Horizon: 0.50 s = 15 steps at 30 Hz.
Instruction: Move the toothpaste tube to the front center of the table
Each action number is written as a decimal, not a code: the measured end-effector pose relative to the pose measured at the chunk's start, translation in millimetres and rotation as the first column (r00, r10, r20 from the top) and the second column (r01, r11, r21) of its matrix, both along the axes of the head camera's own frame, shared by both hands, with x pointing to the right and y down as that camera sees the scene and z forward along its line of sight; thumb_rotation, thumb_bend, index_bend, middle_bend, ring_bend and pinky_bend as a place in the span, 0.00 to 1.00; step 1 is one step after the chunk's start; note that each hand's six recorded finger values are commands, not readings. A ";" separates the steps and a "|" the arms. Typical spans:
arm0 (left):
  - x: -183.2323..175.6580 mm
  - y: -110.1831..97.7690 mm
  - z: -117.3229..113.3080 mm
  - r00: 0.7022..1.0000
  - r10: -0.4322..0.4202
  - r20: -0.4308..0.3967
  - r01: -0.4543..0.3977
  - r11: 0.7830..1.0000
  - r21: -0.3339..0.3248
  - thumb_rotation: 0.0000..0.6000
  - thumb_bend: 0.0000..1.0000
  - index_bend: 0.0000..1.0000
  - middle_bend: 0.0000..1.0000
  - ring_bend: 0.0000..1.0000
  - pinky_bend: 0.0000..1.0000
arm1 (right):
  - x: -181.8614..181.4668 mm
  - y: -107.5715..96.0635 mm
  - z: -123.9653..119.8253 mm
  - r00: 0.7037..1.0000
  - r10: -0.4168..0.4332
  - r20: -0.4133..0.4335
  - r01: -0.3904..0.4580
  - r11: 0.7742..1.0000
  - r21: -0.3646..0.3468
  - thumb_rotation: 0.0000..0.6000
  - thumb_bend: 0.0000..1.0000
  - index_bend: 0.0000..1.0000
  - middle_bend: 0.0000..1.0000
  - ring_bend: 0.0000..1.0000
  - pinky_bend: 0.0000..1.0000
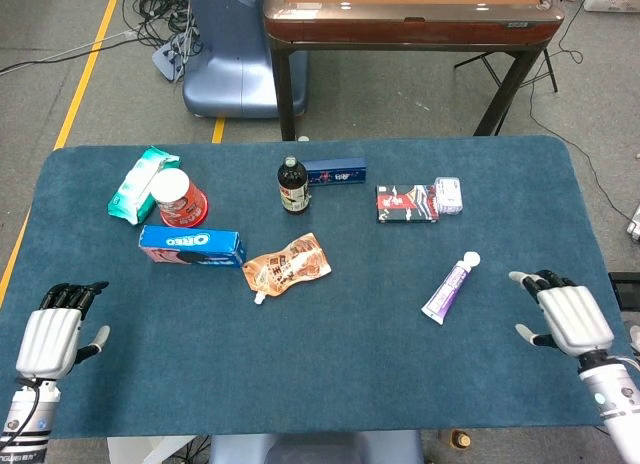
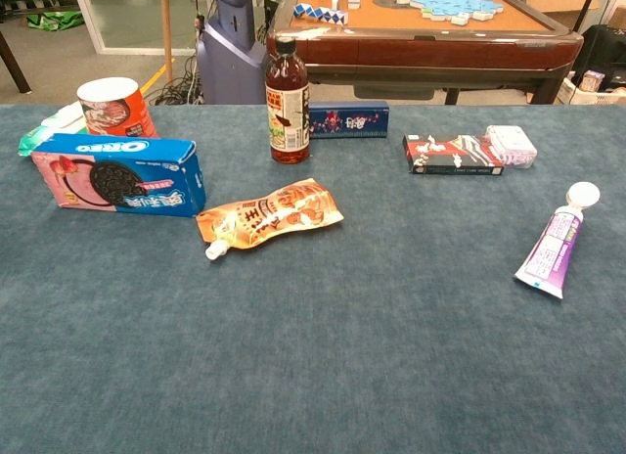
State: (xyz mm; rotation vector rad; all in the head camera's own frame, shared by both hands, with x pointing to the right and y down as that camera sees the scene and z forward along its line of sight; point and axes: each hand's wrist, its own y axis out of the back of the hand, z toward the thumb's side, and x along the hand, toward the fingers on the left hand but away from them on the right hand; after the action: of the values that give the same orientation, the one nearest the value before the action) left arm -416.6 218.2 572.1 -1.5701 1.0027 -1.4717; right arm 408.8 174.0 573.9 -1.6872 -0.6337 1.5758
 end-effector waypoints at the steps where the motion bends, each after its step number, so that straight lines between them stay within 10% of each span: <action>1: 0.6 -0.5 -0.2 1.000 0.004 -0.003 -0.004 1.000 0.003 1.00 0.27 0.21 0.29 0.22 0.13 | -3.1 -2.2 3.0 1.000 -0.013 -0.004 0.013 1.000 -0.016 1.00 0.31 0.20 0.33 0.19 0.33; 15: -3.0 0.7 9.5 1.000 0.004 -0.012 -0.004 1.000 -0.006 1.00 0.27 0.21 0.30 0.22 0.13 | -28.3 -23.3 65.4 0.993 -0.106 -0.044 0.095 0.975 -0.201 1.00 0.32 0.18 0.33 0.19 0.33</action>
State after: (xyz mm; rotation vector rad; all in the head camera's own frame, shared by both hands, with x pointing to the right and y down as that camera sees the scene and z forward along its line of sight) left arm -419.6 218.9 581.6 -1.5858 1.0020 -1.4652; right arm 380.4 150.7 639.3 -1.7843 -0.3670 1.6508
